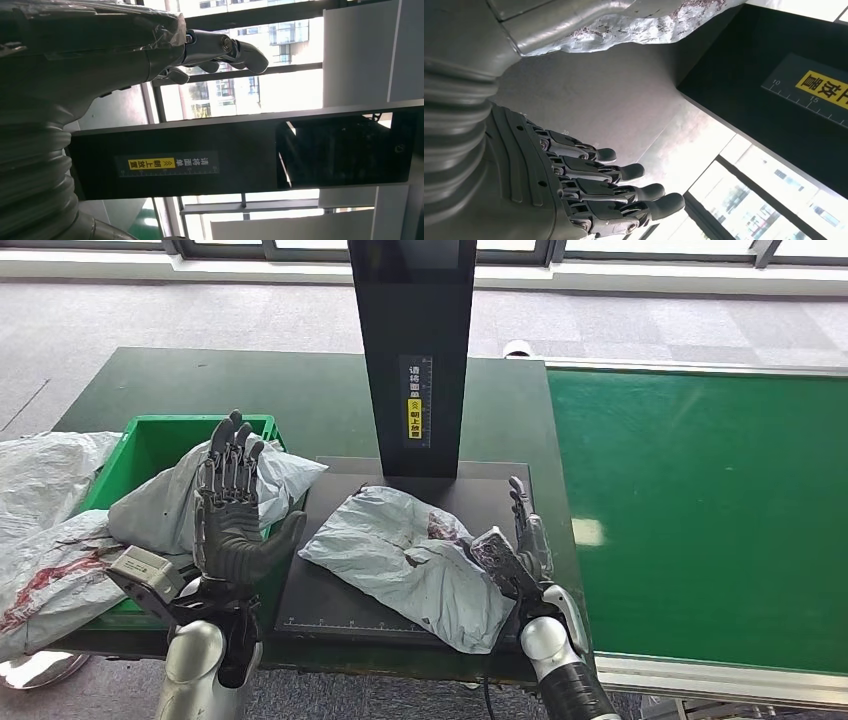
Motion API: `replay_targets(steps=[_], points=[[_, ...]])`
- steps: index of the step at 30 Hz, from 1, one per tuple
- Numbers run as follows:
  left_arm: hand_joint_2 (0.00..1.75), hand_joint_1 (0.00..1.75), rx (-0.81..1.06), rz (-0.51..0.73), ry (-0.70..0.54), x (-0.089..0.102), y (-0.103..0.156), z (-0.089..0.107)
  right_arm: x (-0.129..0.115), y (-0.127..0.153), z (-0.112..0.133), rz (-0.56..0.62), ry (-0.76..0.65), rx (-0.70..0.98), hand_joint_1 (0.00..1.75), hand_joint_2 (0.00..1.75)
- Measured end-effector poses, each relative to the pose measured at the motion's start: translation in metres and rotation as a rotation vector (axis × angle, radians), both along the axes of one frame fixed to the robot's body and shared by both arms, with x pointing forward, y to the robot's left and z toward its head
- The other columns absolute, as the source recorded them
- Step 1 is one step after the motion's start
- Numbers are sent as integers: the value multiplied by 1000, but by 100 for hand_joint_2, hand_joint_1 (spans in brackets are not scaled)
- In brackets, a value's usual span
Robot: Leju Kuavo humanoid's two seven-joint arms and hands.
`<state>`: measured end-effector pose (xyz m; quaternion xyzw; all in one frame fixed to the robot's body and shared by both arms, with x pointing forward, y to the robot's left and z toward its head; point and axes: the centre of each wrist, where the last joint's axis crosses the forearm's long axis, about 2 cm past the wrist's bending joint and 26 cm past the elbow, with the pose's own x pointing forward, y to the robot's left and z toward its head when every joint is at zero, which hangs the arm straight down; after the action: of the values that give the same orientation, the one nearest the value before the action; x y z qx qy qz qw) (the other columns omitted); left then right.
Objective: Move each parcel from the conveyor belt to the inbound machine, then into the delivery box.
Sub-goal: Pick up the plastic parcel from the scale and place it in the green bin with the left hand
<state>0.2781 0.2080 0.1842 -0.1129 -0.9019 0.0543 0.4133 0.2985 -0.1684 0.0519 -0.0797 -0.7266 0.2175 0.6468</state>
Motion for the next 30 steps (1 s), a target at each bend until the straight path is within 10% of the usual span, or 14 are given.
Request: replay_targets(steps=[30], points=[[175, 0, -2, 0, 0, 0, 0, 0, 0, 0, 0, -1, 0, -1, 0, 175]])
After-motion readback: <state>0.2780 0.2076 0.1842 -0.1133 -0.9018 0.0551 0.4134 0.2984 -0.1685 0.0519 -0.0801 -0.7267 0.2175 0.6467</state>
